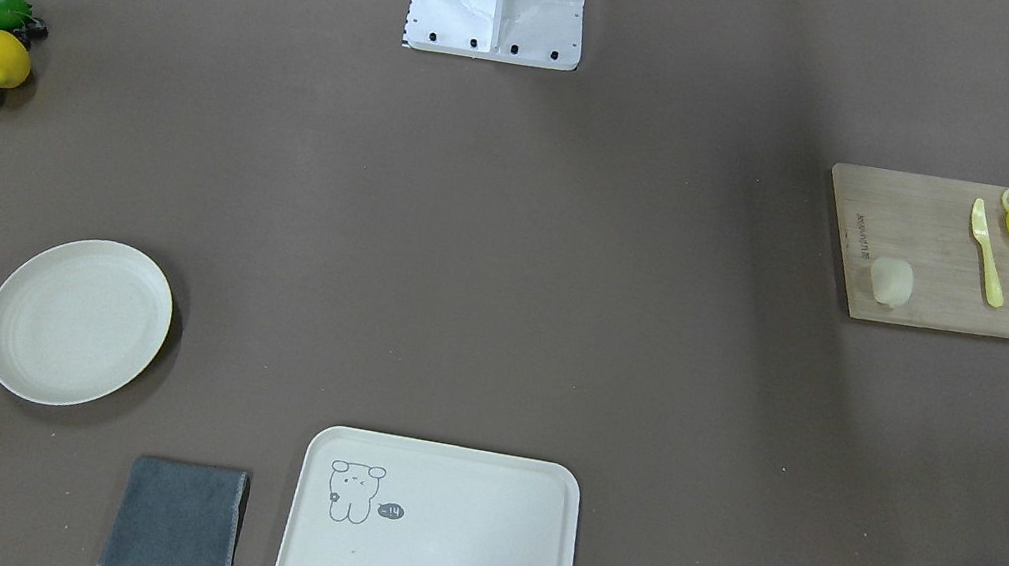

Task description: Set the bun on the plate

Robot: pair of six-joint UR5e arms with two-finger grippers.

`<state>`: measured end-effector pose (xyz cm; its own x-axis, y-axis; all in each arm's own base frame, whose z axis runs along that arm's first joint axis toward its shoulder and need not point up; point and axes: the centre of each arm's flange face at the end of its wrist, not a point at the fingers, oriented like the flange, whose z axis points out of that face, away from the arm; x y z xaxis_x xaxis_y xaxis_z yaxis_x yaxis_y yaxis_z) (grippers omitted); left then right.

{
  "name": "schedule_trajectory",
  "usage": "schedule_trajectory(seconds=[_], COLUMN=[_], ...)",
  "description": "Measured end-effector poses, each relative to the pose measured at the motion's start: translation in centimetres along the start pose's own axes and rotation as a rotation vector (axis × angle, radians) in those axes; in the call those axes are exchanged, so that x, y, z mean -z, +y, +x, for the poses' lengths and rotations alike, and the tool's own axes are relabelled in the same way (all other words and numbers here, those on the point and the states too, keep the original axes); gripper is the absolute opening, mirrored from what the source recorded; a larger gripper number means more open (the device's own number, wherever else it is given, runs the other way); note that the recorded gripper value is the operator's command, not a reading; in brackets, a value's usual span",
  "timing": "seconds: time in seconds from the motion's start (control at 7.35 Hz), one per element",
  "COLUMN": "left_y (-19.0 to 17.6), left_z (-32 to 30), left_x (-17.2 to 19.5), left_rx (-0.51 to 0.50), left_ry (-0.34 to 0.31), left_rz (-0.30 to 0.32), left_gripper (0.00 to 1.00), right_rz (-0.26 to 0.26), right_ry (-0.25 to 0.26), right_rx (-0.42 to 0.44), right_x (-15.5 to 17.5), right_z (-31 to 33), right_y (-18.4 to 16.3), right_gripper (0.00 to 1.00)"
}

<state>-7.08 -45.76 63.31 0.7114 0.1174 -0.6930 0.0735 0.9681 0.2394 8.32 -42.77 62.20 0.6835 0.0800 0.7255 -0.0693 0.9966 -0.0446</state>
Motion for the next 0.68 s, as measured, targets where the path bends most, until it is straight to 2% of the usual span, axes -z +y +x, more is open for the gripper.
schedule_trajectory(seconds=[0.68], left_y=[0.55], left_z=[-0.17], left_x=[-0.16], left_rx=[0.006], left_ry=[-0.001], left_rz=[-0.005], left_gripper=[0.98], right_rz=[0.005], right_ry=[-0.002], right_rx=[0.006], right_x=[0.28], right_z=[-0.44], right_y=[-0.28], right_gripper=[1.0])
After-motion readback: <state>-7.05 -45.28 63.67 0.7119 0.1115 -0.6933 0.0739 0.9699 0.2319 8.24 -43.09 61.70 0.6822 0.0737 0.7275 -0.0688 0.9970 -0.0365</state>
